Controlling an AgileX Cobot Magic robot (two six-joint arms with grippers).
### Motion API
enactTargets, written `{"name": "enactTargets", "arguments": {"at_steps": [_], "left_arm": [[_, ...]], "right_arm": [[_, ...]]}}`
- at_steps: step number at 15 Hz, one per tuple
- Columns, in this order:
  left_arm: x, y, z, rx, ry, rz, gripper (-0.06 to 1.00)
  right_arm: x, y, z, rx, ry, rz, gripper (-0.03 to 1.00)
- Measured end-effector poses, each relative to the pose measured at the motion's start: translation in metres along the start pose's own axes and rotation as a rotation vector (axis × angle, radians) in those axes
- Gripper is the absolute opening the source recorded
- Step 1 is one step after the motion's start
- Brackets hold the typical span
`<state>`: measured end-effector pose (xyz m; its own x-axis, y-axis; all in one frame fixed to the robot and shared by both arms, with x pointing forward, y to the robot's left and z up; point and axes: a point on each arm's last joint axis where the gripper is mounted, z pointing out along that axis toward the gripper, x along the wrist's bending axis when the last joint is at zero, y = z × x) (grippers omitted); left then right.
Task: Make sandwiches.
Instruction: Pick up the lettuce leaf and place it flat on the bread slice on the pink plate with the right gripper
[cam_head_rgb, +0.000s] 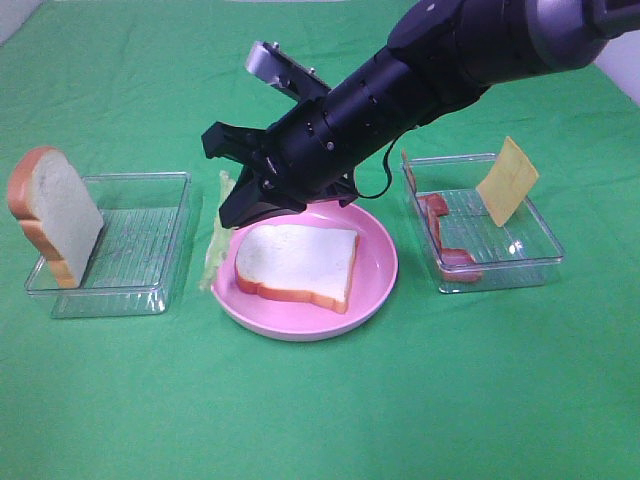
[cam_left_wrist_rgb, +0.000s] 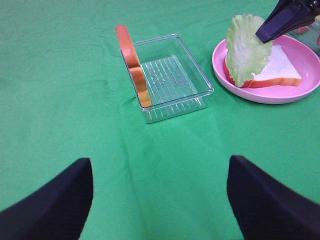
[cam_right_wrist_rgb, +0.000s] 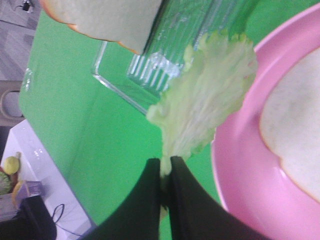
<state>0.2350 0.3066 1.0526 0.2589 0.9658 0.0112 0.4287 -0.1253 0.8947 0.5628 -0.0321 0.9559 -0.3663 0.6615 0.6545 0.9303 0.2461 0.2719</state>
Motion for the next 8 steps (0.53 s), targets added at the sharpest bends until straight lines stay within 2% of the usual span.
{"name": "enactTargets", "arguments": {"at_steps": [5,8], "left_arm": [[0.000,0.000,0.000,0.000,0.000,0.000,0.71],[0.000,0.000,0.000,0.000,0.000,0.000,0.71]], "right_arm": [[-0.024,-0.002,-0.007,0.049,-0.181,0.052,0.02],[-0.029,-0.005,-0.008,0.074,-0.241,0.067,0.02]]}}
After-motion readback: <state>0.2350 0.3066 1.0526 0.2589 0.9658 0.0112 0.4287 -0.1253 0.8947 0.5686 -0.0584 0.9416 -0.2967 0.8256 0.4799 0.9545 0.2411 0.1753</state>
